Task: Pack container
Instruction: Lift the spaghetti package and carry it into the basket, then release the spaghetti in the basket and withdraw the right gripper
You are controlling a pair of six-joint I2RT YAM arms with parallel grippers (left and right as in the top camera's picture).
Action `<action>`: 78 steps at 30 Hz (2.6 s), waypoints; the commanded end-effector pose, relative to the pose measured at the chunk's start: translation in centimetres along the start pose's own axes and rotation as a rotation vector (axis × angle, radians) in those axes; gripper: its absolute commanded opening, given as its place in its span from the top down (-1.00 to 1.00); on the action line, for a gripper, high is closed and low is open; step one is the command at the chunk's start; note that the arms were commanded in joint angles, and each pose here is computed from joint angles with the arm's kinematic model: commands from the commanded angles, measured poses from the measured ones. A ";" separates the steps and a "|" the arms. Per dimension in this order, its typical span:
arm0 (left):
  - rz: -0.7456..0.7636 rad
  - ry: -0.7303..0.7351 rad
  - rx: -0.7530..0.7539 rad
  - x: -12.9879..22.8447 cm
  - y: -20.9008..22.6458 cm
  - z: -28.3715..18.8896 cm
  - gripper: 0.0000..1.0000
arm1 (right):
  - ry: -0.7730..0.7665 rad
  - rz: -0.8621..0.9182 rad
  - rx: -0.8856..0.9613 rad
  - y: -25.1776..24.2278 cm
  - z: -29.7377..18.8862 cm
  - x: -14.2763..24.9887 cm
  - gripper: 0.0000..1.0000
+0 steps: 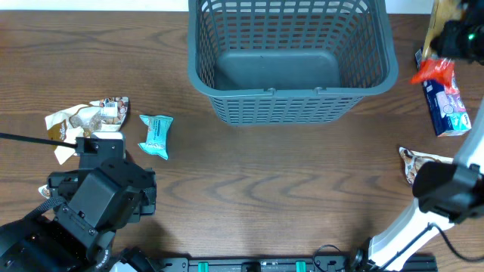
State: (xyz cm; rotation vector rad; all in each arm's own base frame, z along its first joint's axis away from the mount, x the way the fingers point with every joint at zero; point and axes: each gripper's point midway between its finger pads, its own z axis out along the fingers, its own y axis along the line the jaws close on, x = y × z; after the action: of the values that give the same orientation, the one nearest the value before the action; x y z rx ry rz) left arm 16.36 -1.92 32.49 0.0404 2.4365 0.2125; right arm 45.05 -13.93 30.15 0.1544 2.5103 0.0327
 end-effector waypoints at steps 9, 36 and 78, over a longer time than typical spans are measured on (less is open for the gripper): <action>-0.002 -0.014 -0.018 -0.3 0.5 -0.3 -0.97 | -0.567 -0.174 -0.292 8.9 -17.9 -6.9 0.97; -0.002 -0.014 -0.018 -0.3 0.5 -0.3 -0.97 | -0.244 -0.289 -0.427 21.6 -4.7 -4.5 0.97; -0.002 -0.014 -0.018 -0.3 0.5 -0.3 -0.97 | 0.193 -0.270 -0.317 19.0 6.4 4.7 0.97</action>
State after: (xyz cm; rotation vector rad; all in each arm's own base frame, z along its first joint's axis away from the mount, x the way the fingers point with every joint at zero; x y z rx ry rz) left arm 16.35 -1.91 32.49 0.0405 2.4368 0.2128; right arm 46.96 4.51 21.73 -0.2836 2.7099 0.3259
